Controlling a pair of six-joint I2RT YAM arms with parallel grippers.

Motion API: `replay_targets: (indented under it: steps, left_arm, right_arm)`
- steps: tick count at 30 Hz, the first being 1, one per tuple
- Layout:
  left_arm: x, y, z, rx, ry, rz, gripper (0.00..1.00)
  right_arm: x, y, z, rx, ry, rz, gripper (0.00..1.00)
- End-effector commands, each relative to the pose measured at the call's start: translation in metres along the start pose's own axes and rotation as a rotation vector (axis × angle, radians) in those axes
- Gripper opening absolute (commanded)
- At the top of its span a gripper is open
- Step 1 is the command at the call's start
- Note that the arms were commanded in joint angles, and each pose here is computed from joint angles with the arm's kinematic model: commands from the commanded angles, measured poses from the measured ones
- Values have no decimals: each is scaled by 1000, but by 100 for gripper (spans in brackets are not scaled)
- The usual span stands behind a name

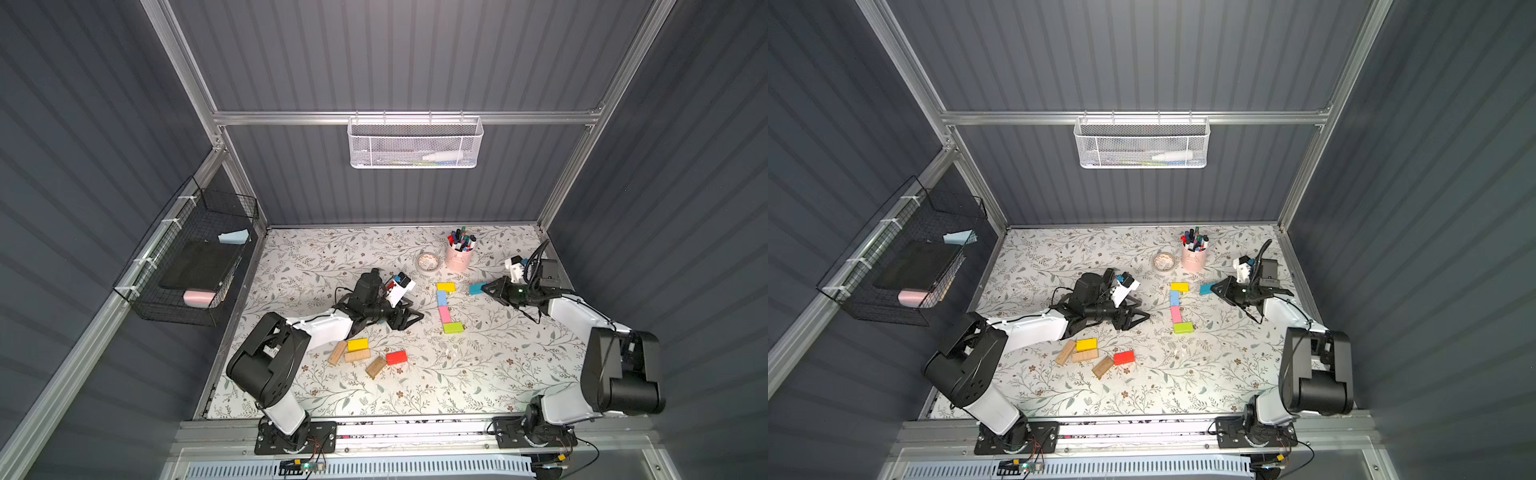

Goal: Assemble the letter c with building blocks
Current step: Assemble the building block at the center of the board.

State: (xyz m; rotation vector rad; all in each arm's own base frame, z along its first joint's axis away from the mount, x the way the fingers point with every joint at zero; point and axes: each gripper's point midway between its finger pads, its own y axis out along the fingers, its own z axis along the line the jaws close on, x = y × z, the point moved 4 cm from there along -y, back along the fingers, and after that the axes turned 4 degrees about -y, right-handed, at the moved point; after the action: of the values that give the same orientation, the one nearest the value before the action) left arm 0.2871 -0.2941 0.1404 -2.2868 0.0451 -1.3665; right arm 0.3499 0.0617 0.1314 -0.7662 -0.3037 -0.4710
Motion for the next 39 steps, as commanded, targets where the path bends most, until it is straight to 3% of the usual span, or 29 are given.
replay_targets:
  steps: [1, 23, 39]
  left_arm:
    - [-4, 4, 0, -33, -18, 2, 65]
    - [-5, 10, 10, 7, -60, 9, 65]
    - [-6, 12, 11, 3, -61, 21, 65]
  right_arm:
    - [12, 8, 10, 138, -66, 10, 6]
    - [30, 61, -32, 180, -69, 77, 6]
    - [25, 77, -50, 201, 11, 143, 14]
